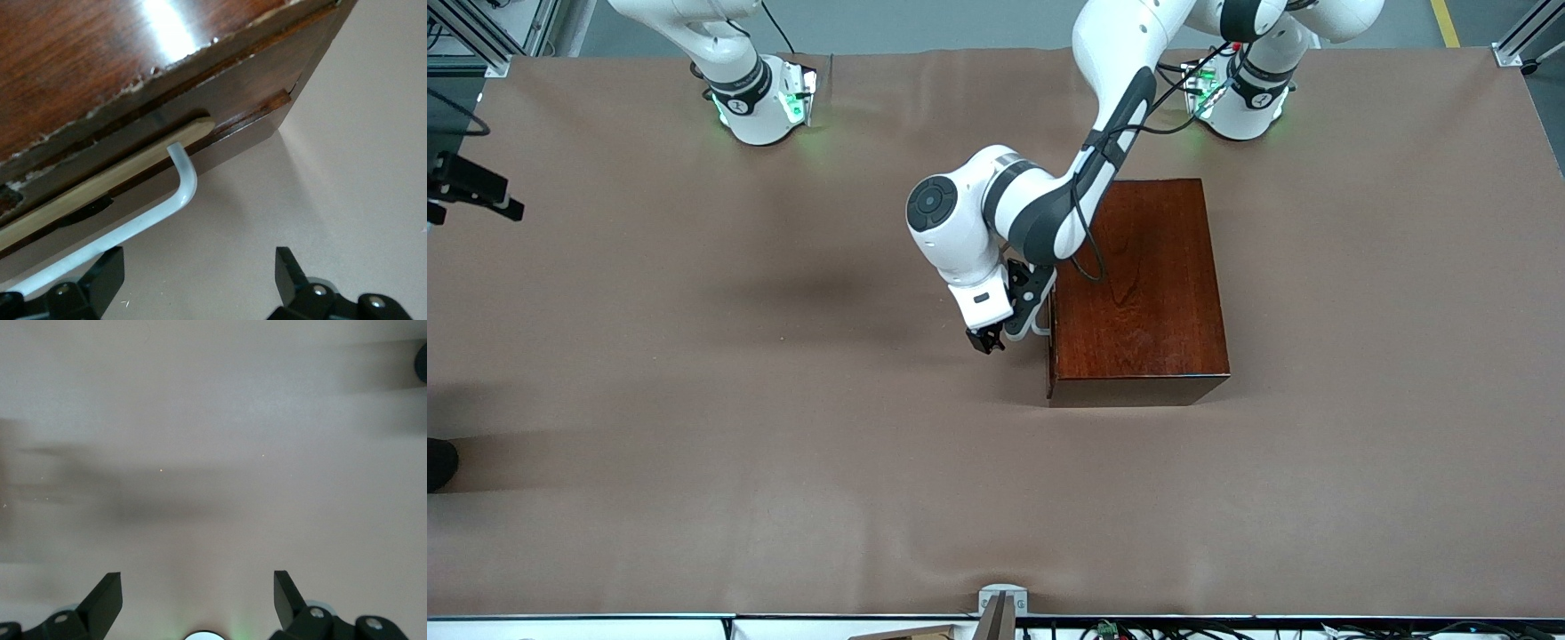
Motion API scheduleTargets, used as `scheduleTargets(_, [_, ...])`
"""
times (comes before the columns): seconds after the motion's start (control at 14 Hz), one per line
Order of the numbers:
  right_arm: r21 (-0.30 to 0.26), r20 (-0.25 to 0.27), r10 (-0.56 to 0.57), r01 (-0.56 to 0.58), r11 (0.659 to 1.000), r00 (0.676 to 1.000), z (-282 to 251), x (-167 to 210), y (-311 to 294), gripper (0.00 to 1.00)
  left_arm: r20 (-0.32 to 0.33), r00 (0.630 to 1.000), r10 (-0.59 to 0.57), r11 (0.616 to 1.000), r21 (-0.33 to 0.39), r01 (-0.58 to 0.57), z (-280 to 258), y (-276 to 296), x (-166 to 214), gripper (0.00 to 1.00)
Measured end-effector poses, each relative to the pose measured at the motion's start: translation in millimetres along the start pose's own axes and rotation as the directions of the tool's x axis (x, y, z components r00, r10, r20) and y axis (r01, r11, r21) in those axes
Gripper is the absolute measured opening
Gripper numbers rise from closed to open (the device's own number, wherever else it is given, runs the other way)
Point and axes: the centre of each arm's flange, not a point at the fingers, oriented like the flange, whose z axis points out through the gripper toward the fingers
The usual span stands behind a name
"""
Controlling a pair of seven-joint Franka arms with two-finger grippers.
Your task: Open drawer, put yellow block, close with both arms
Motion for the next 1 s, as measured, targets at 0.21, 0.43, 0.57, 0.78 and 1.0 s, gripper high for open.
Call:
scheduleTargets(0.21, [-0.019, 0.001, 0.003, -0.003, 1.000, 1.000, 0.9, -9.9, 2.7, 1.00, 0.029, 0.999, 0.019, 0.998, -0.055, -0.017, -40.1, 8.2, 29.4, 1.00])
scheduleTargets(0.43, [-0.035, -0.004, 0.006, -0.007, 0.999, 1.000, 0.8, -9.3, 5.4, 1.00, 0.083, 0.996, 0.046, 0.987, -0.157, -0.032, -129.7, 9.8, 120.6, 1.00])
scheduleTargets(0.57, [-0.036, -0.006, 0.006, -0.007, 0.999, 1.000, 0.6, -9.1, 5.4, 1.00, 0.105, 0.989, 0.103, 0.978, -0.193, -0.082, -179.1, -3.3, 192.4, 1.00])
scheduleTargets(0.78, [-0.038, -0.008, -0.005, 0.004, 0.999, 1.000, 0.5, -8.2, -0.4, 1.00, 0.104, 0.970, 0.218, 0.964, -0.176, -0.197, -208.8, -29.0, 273.3, 1.00])
scheduleTargets(1.0, [-0.039, -0.007, -0.017, 0.017, 0.999, 1.000, 0.8, -7.3, -7.4, 1.00, 0.093, 0.938, 0.335, 0.934, -0.166, -0.317, -210.1, -44.6, 340.6, 1.00])
